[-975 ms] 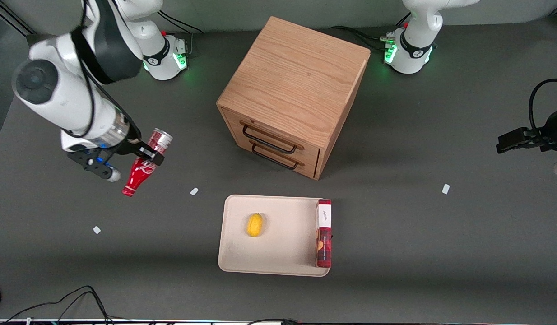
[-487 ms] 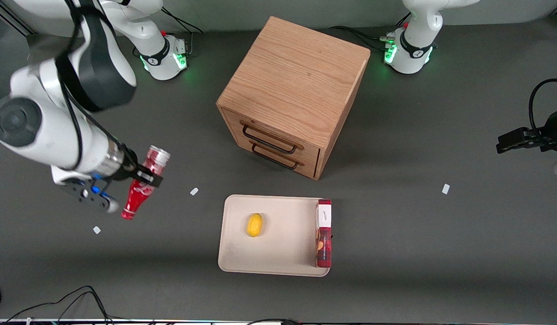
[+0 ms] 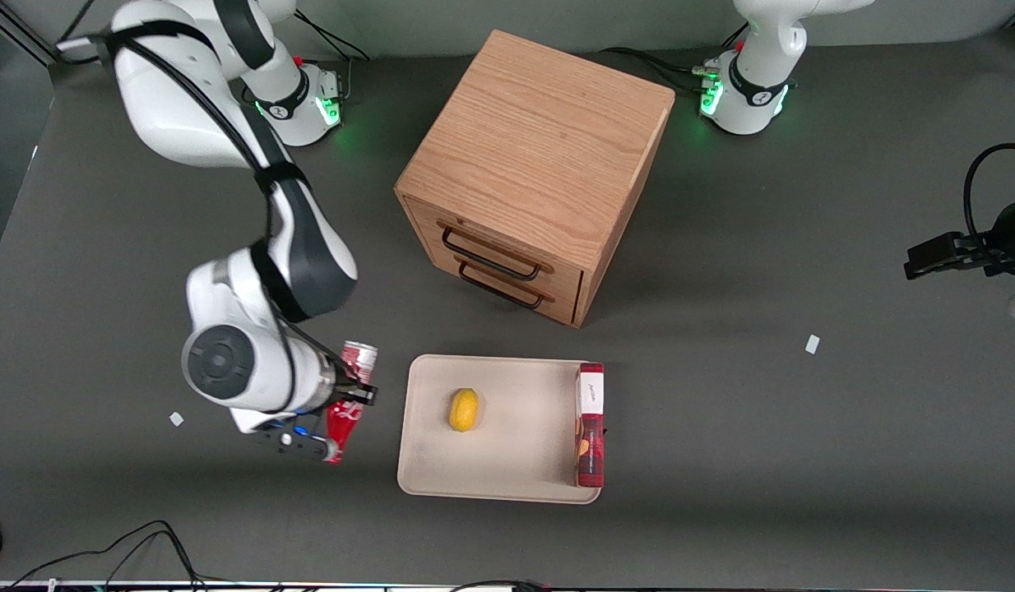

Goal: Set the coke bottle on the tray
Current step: 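Lift the bottle upright and carry it toward the white tray, then lower the bottle onto the tray beside the lemon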

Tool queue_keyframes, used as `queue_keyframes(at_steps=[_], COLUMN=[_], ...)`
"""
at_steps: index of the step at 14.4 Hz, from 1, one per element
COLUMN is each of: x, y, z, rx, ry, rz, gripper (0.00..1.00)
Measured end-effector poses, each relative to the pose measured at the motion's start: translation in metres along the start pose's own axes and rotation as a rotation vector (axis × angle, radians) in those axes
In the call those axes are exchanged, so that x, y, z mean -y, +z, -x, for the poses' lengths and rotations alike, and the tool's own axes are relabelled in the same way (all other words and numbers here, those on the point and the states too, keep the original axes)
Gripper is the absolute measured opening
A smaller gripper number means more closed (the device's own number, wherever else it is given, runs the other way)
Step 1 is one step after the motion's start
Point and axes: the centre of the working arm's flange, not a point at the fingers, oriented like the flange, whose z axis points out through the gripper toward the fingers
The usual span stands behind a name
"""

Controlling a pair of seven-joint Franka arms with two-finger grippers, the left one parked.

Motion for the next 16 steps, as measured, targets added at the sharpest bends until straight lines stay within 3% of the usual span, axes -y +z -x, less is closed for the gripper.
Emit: queue_keyframes(at_steps=[6,16], x=[0.045,0.051], y=[0.091,0.141], z=[0.001,-0.001], rx=[-0.067,-0.080], ry=[-0.077,-0.148], rz=[-0.033,-0.032], gripper=[0.54,0.54])
